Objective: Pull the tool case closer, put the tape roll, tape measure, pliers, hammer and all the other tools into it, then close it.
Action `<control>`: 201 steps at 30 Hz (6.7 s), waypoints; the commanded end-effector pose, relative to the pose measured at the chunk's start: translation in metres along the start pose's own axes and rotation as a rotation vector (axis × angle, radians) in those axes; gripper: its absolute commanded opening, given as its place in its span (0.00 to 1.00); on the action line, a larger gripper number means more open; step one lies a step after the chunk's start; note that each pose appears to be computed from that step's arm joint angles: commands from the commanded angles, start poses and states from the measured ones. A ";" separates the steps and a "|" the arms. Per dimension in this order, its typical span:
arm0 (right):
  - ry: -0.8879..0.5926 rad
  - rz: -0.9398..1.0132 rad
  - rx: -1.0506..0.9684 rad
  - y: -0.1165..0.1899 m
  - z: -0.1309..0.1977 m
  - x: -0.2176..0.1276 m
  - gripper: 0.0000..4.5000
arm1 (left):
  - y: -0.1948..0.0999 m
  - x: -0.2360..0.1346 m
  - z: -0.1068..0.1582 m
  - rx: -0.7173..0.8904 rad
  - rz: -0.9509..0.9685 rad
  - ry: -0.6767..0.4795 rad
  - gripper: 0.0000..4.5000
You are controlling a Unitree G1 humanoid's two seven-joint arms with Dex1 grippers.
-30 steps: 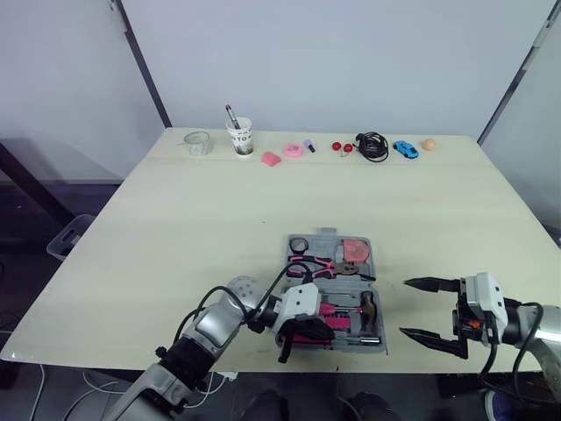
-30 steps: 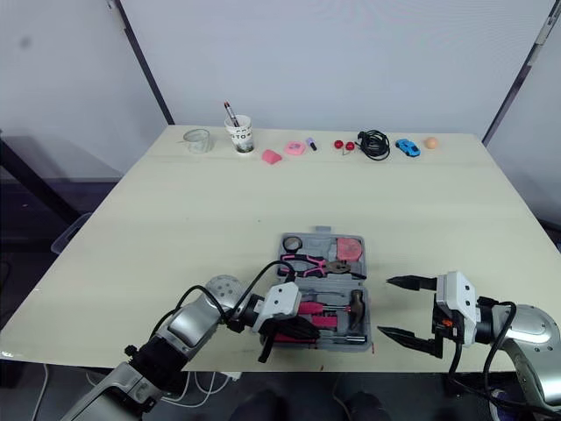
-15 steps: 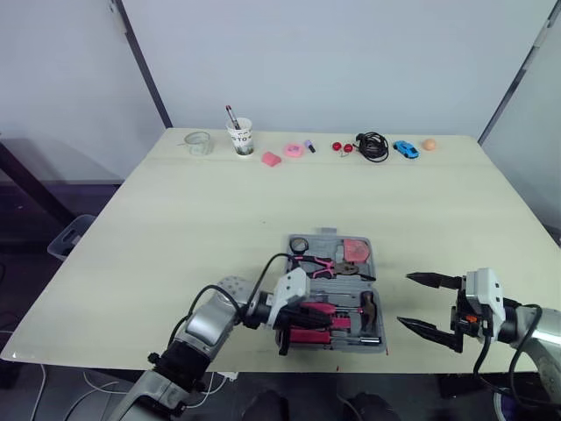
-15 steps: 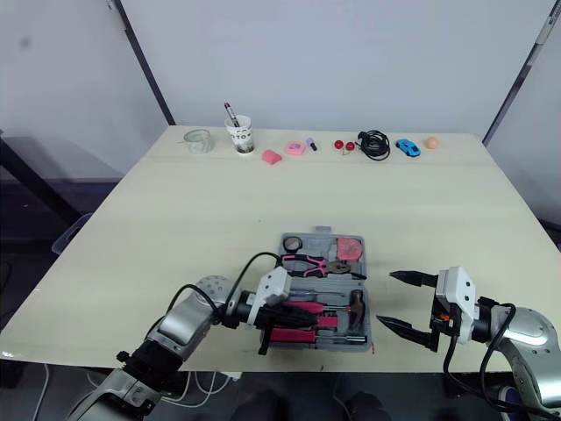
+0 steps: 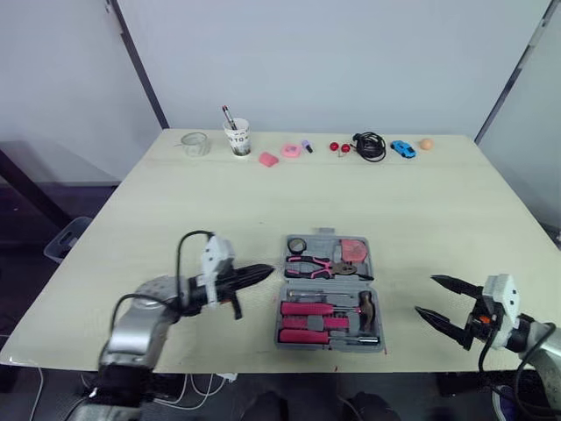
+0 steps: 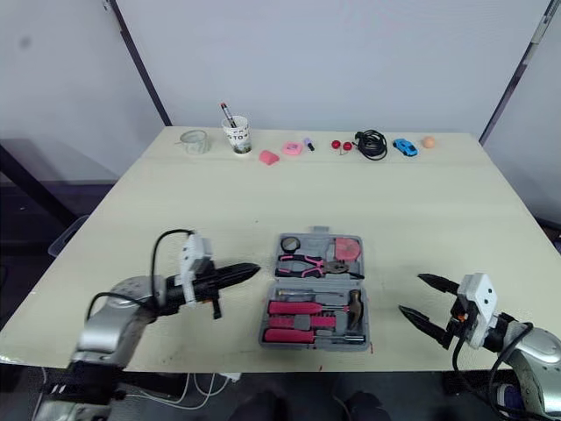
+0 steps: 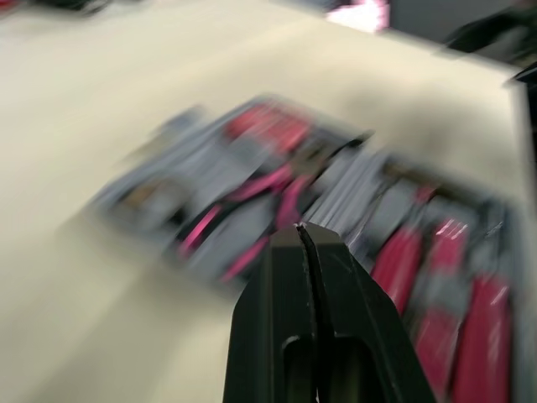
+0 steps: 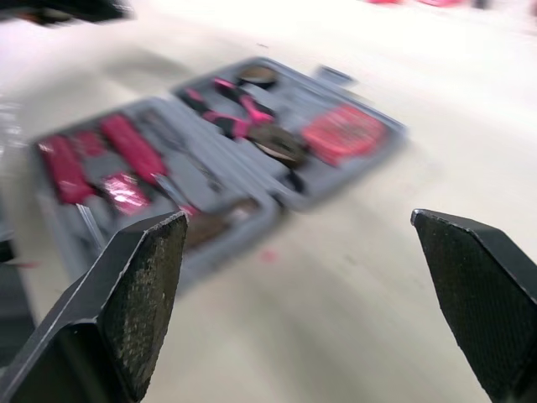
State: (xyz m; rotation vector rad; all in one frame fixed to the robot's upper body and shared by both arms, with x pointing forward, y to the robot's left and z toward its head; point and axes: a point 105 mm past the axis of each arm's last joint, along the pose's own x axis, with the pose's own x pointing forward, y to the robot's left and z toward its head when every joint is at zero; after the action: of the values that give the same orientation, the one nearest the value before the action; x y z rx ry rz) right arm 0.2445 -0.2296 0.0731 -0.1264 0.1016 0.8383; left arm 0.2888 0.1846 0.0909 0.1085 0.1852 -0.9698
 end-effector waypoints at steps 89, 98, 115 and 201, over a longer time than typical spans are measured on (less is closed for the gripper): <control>0.250 0.228 -0.221 0.000 -0.031 0.120 0.00 | 0.012 0.062 -0.068 0.015 -0.208 0.277 0.00; 0.250 0.236 -0.217 0.002 -0.031 0.120 0.00 | 0.009 0.075 -0.067 0.025 -0.234 0.276 0.00; 0.261 0.274 -0.201 0.006 -0.031 0.114 0.00 | -0.007 0.083 -0.066 0.009 -0.327 0.275 0.00; 0.266 0.164 0.445 -0.043 0.013 0.124 0.99 | -0.078 0.045 -0.028 0.054 -0.587 0.187 0.00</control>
State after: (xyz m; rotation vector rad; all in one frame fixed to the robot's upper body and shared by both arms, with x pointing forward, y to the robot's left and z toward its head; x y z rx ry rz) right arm 0.3544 -0.1627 0.0688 0.1996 0.5501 0.9513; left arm 0.2477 0.1129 0.0498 0.1695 0.3775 -1.5212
